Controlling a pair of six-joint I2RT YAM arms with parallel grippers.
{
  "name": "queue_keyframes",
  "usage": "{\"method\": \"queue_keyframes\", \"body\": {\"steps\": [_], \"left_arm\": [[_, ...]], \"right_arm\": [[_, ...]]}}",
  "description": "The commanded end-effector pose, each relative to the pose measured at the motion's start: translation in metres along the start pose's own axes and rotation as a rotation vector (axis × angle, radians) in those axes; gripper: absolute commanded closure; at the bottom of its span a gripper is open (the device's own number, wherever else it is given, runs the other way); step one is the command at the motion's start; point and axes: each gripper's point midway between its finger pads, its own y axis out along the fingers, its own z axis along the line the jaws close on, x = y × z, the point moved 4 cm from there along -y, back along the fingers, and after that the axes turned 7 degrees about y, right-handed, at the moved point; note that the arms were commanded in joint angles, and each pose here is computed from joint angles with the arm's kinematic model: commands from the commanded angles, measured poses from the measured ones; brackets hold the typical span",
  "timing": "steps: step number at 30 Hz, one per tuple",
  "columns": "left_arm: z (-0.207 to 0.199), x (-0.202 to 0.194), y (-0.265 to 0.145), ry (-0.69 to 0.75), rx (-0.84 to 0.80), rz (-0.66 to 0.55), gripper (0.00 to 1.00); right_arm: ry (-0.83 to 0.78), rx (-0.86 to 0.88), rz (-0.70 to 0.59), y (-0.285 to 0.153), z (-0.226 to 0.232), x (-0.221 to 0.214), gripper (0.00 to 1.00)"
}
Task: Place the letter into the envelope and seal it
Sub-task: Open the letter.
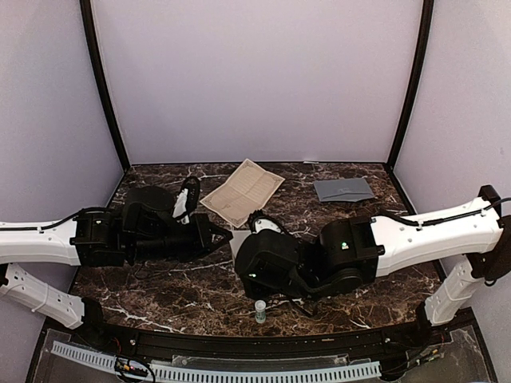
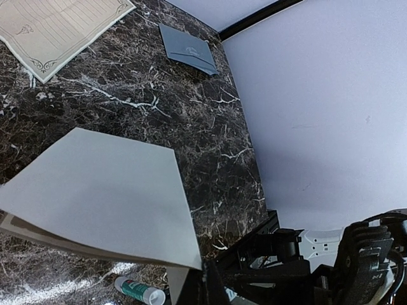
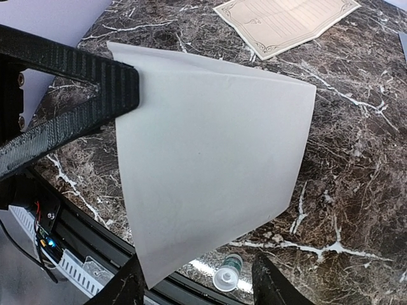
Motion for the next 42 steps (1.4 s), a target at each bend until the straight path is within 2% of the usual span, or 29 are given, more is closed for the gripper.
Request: {"method": "queue_keyframes", "body": {"steps": [1,12,17,19,22,24,26,27,28,30,34,37,42], "left_arm": [[-0.007,0.005,-0.004,-0.003,-0.009,-0.012,1.00],[-0.012,0.002,-0.001,-0.001,-0.022,0.010,1.00],[-0.013,0.000,0.000,0.004,-0.027,0.023,1.00],[-0.013,-0.002,0.001,0.005,-0.028,0.028,1.00],[-0.013,-0.003,0.001,0.014,-0.037,0.033,1.00],[-0.013,-0.001,-0.003,0.027,-0.040,0.026,0.90],[-0.012,0.002,-0.009,0.034,-0.043,0.007,0.57],[-0.010,0.004,-0.016,0.033,-0.046,-0.005,0.51],[-0.007,0.006,-0.019,0.034,-0.034,-0.024,0.40],[-0.001,0.013,-0.039,0.021,-0.029,-0.066,0.30],[0.012,0.016,-0.064,0.045,-0.006,-0.094,0.19],[0.013,0.018,-0.078,0.082,0.015,-0.077,0.15],[-0.021,0.019,-0.081,0.167,-0.119,-0.013,0.12]], "right_arm": [[-0.003,-0.028,-0.026,-0.002,0.000,0.003,0.48],[-0.022,-0.111,-0.073,0.004,-0.004,0.008,0.58],[-0.025,-0.158,-0.116,0.004,-0.006,0.015,0.66],[-0.027,-0.154,-0.132,0.003,-0.005,0.018,0.75],[-0.032,-0.119,-0.141,0.000,0.000,0.021,1.00],[-0.030,-0.105,-0.144,-0.002,0.000,0.023,1.00],[-0.030,-0.085,-0.141,-0.005,0.000,0.024,1.00],[-0.028,-0.076,-0.141,-0.007,-0.001,0.025,1.00],[-0.026,-0.063,-0.140,-0.009,-0.002,0.026,1.00],[-0.023,-0.032,-0.134,-0.012,-0.004,0.029,1.00],[-0.038,0.052,-0.120,-0.021,-0.007,0.037,1.00],[-0.044,0.084,-0.110,-0.025,-0.013,0.043,1.00],[-0.050,0.194,-0.088,-0.034,-0.013,0.053,1.00]]}}
